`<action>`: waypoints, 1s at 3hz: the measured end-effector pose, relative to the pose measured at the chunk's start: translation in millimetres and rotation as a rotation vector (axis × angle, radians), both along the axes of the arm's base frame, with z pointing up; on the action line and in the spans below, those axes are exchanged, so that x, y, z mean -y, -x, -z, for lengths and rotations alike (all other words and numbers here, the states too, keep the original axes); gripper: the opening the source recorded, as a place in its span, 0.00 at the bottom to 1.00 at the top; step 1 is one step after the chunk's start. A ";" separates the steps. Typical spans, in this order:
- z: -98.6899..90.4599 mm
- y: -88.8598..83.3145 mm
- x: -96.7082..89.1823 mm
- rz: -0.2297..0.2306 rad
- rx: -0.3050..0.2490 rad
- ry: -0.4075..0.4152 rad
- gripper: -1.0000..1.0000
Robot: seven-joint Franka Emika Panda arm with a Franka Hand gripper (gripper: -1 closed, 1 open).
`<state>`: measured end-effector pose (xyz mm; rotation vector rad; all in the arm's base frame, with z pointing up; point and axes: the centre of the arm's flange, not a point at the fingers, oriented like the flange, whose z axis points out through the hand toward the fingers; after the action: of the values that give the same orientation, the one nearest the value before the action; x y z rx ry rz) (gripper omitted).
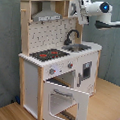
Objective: Play with the kitchen
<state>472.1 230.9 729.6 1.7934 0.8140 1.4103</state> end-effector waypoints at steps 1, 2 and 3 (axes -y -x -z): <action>3.6 -21.4 -7.2 -0.014 -0.016 0.032 0.00; -16.0 -31.6 -2.9 -0.014 0.007 0.079 0.00; -46.7 6.3 -20.5 -0.033 0.058 0.125 0.00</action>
<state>465.8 251.4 776.3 1.6438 0.8855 1.3944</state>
